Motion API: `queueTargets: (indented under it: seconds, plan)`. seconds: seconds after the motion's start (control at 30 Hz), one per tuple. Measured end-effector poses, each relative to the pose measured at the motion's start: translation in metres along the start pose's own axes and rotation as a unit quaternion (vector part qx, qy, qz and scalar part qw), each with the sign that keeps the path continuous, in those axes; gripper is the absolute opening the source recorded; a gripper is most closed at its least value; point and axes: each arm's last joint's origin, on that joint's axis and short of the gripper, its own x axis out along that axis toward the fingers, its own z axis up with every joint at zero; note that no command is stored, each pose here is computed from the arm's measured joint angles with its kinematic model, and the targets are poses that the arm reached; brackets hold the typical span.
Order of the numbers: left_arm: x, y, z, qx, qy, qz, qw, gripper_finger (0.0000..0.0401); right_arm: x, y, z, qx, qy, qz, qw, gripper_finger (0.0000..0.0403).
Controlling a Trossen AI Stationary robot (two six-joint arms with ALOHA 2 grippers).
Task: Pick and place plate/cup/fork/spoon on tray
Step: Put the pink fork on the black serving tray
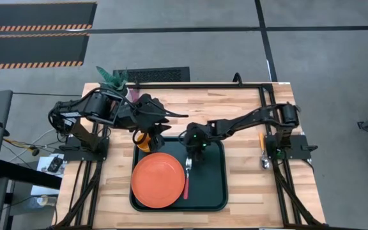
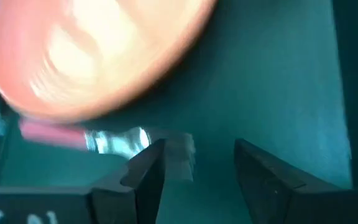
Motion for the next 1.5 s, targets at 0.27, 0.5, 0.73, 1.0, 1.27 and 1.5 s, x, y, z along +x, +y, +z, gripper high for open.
queueTargets:
  seconds: [0.27, 0.5, 0.73, 1.0, 1.27, 1.5]
  plan:
    - [0.0, 0.001, -0.002, 0.004, 0.006, 0.01, 1.0, 0.009, 0.002, 0.001, -0.003, 0.001, 0.011, 0.006, 1.0, 0.0186]
    - [0.0, 0.002, -0.001, 0.004, 0.005, 0.014, 1.0, 0.009, 0.011, 0.0, -0.009, 0.01, 0.026, 0.009, 1.0, 0.0174]
    - [0.0, 0.002, -0.002, 0.005, 0.006, 0.016, 1.0, 0.009, 0.018, 0.002, -0.011, 0.012, 0.031, 0.023, 0.999, 0.0157]
    - [0.0, 0.002, -0.002, 0.005, 0.008, 0.017, 1.0, 0.009, 0.013, 0.001, -0.009, 0.012, 0.028, 0.032, 0.999, 0.0047]
    - [0.0, 0.002, -0.003, 0.007, 0.013, 0.019, 1.0, 0.009, 0.012, -0.001, -0.01, 0.017, 0.034, 0.037, 0.999, 0.0016]
    - [0.0, 0.002, -0.003, 0.007, 0.013, 0.019, 1.0, 0.0089, 0.007, -0.008, -0.013, 0.027, 0.056, 0.043, 0.997, 0.0005]
